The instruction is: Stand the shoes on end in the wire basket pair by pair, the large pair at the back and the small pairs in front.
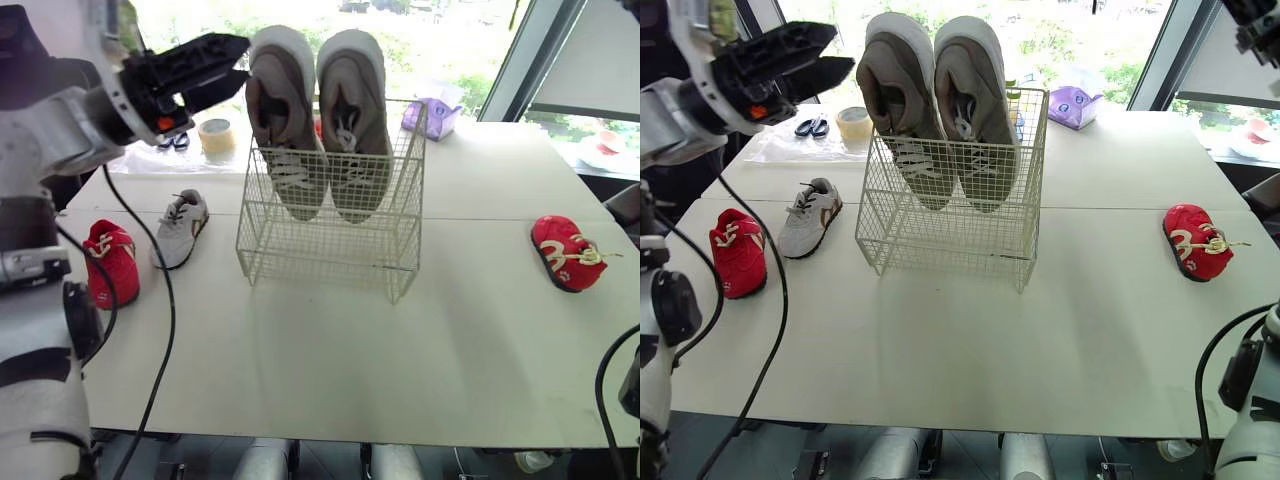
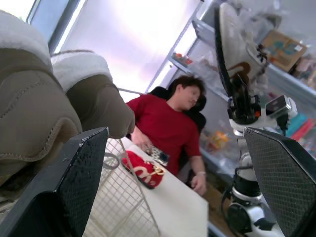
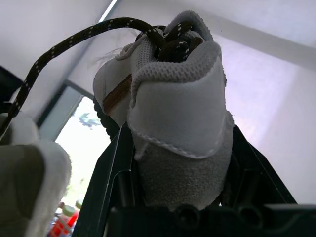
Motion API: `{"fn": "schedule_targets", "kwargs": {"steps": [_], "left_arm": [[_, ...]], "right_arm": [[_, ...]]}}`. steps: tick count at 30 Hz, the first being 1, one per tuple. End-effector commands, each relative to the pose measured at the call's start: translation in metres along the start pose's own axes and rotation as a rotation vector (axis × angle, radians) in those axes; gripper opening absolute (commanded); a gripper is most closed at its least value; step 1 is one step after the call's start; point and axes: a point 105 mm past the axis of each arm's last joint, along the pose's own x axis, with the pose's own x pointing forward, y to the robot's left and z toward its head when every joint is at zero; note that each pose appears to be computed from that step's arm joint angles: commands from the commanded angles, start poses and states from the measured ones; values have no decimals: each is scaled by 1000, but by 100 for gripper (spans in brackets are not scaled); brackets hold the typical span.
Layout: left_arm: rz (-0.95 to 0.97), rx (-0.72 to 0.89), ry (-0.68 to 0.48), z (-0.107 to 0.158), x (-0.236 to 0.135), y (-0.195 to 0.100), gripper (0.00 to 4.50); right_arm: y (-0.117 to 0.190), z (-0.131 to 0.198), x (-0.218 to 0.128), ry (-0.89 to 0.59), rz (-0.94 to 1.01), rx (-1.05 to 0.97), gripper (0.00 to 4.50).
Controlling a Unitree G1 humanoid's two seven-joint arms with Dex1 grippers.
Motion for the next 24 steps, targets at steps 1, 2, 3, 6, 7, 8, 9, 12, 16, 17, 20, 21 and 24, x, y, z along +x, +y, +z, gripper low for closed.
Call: {"fn": "schedule_targets", "kwargs": {"steps": [1, 2, 3, 6, 7, 8, 9, 12, 16, 17, 20, 21, 24], "left_arm": [[-68, 71, 50, 13, 14, -19, 450], [-63, 93, 78, 11, 15, -18, 450], [-75, 102, 99, 9, 15, -19, 450], [-150, 61, 130, 2, 18, -26, 450], [-166, 53, 140, 0, 19, -27, 450], [-174, 50, 146, -1, 20, -27, 450], [-186, 44, 145, -1, 21, -28, 450], [-206, 44, 177, -6, 27, -29, 450], [-245, 40, 185, -7, 34, -30, 450], [-255, 41, 186, -7, 35, -31, 450], [-274, 45, 180, -6, 38, -31, 450], [-276, 47, 180, -5, 38, -31, 450], [-274, 52, 183, -5, 36, -30, 450]], "right_arm": [[31, 31, 15, -81, 201, -56, 162], [36, 32, 17, -87, 219, -55, 162], [39, 33, 19, -97, 230, -44, 162], [59, 28, 22, -107, 291, -1, 162], [65, 26, 22, -100, 312, -2, 162], [69, 25, 22, -96, 324, -4, 162], [73, 24, 22, -97, 334, -4, 162], [81, 23, 22, -98, 360, 0, 162], [86, 21, 24, -97, 377, -1, 162], [86, 20, 25, -96, 380, -2, 162], [92, 16, 25, -86, 396, -8, 162], [93, 14, 25, -82, 396, -11, 162], [91, 10, 25, -71, 391, -21, 162]]}}
